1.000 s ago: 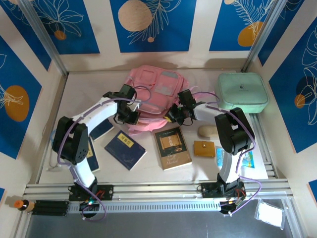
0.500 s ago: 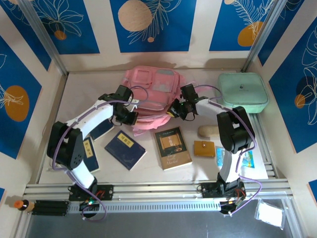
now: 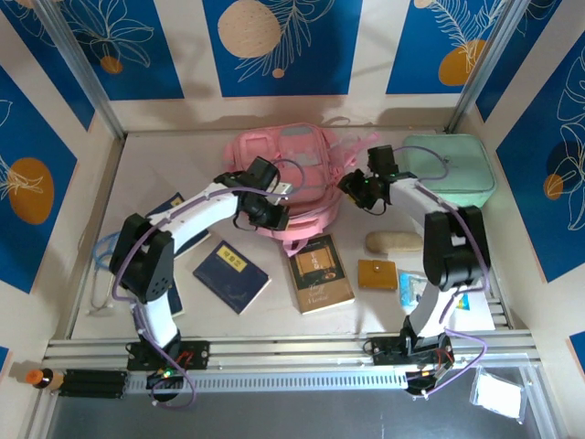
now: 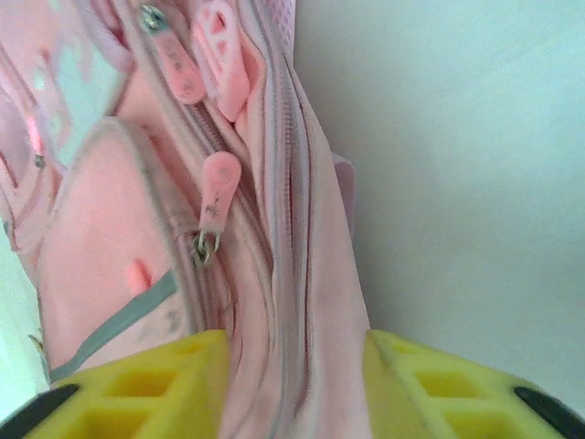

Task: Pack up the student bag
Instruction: Unzip the student bag at the top-center of the table.

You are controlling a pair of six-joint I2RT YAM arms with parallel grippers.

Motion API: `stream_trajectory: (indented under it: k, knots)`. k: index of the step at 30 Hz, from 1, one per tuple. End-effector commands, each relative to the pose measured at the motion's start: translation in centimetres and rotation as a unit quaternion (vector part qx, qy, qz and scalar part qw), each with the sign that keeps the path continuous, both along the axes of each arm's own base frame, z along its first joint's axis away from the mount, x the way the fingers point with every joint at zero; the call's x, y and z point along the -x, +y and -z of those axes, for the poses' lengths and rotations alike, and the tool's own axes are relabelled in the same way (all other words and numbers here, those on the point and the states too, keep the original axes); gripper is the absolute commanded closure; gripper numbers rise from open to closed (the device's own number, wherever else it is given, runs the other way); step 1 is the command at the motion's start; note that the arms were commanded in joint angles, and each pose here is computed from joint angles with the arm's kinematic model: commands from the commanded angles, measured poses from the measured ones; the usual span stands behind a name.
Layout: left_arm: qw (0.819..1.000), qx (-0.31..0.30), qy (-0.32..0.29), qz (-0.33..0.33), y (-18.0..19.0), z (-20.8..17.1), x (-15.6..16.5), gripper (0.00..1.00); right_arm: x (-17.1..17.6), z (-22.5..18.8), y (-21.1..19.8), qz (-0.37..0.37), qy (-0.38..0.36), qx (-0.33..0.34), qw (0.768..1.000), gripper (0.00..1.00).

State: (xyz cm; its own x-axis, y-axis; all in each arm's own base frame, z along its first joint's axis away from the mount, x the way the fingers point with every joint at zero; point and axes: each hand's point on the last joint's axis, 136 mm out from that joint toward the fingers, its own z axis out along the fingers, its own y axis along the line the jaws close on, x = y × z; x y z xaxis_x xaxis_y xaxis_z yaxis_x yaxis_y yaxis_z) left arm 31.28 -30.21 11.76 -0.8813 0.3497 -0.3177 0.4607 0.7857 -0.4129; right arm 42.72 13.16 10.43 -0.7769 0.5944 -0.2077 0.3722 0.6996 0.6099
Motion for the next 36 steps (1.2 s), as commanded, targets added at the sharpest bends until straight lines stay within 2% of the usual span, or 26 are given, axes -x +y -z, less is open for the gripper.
stream_trajectory:
  k: [1,5,9,16,22,26,28,31,36]
  knots:
    - [0.999,0.049,-0.007,0.003,-3.4,-1.8,-0.9,1.00,2.7,-1.8,-1.4,0.029,-0.009,0.024,0.999,0.51]
    - [0.999,0.049,0.002,0.007,-4.7,-1.0,-1.4,1.00,5.5,-1.8,-0.9,0.048,0.020,-0.012,0.999,0.37]
    - [0.999,0.051,0.013,0.011,-5.4,-0.4,-1.5,1.00,7.7,-0.8,0.8,0.061,0.061,-0.061,0.994,0.29]
    - [0.998,0.051,0.024,0.019,-5.6,0.4,-1.1,1.00,7.8,0.6,4.1,0.048,0.122,-0.089,0.987,0.23]
    - [0.998,0.047,0.029,0.027,-5.3,0.7,-0.6,1.00,7.0,1.7,6.5,0.041,0.148,-0.083,0.985,0.21]
    - [0.998,0.045,0.030,0.031,-5.1,0.9,-0.3,1.00,7.4,3.3,7.0,0.041,0.176,-0.057,0.982,0.35]
    - [0.998,0.046,0.025,0.034,-5.0,0.9,-0.1,1.00,7.7,4.2,6.9,0.044,0.187,-0.051,0.980,0.47]
    - [0.999,0.024,0.022,0.036,-3.9,1.5,0.2,1.00,7.8,4.8,6.1,0.054,0.186,-0.030,0.981,0.55]
    - [0.999,-0.010,0.021,0.042,-1.6,1.5,0.7,1.00,7.6,4.7,4.5,0.067,0.172,0.007,0.983,0.75]
